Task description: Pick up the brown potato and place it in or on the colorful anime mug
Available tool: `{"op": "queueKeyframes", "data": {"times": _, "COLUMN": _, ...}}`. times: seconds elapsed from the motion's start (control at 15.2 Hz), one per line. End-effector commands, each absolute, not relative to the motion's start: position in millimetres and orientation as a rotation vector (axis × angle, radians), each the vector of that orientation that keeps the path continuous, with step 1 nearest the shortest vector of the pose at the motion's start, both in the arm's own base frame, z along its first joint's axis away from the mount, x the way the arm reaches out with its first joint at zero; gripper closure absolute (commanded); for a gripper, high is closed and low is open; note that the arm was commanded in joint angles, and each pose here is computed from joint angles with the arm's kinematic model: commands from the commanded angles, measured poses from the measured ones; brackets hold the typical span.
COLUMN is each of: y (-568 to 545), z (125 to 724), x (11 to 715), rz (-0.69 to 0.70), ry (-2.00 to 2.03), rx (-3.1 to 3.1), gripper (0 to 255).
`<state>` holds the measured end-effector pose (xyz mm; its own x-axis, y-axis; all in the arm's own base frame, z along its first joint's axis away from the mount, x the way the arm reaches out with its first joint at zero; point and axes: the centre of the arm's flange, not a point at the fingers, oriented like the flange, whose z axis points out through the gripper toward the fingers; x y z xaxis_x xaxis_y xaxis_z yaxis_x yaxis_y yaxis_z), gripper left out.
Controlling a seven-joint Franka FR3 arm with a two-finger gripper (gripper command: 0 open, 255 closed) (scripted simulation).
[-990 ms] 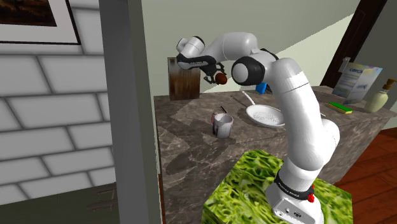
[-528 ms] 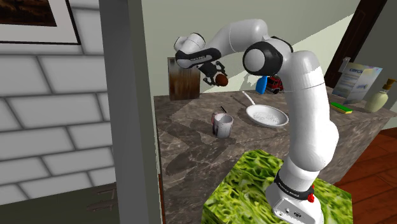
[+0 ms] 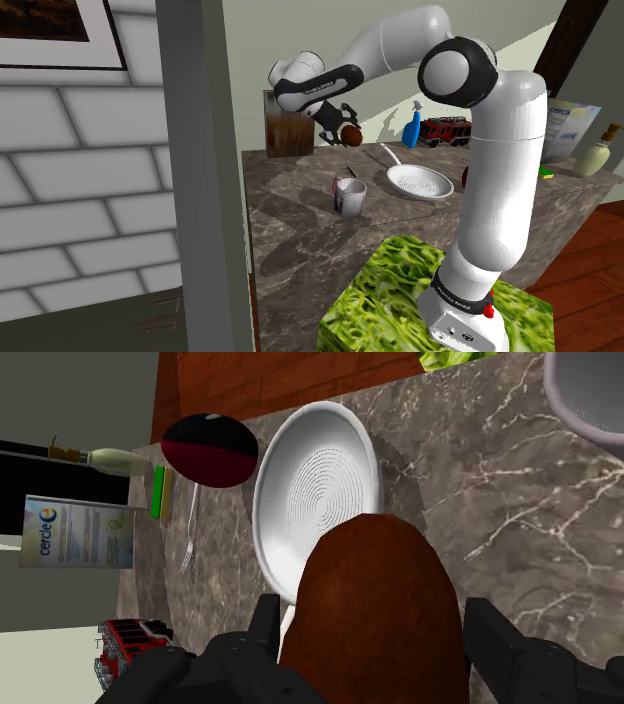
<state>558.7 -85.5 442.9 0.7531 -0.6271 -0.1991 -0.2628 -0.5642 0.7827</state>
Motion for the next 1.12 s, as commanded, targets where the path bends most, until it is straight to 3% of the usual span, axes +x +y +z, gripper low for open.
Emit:
{"op": "queueKeyframes", "data": {"times": 0.0, "y": -60.7, "z": 443.9, "x": 544.3, "rz": -0.599, "ry": -0.665, "rx": 2.168, "gripper": 255}}
{"op": "queueKeyframes", "data": {"times": 0.59, "y": 32.4, "z": 446.4, "x": 478.7, "rz": -0.599, "ry": -0.665, "rx": 2.168, "gripper": 255}}
{"op": "queueKeyframes", "data": {"times": 1.06, "y": 32.4, "z": 409.5, "x": 478.7, "rz": -0.599, "ry": -0.665, "rx": 2.168, "gripper": 255}}
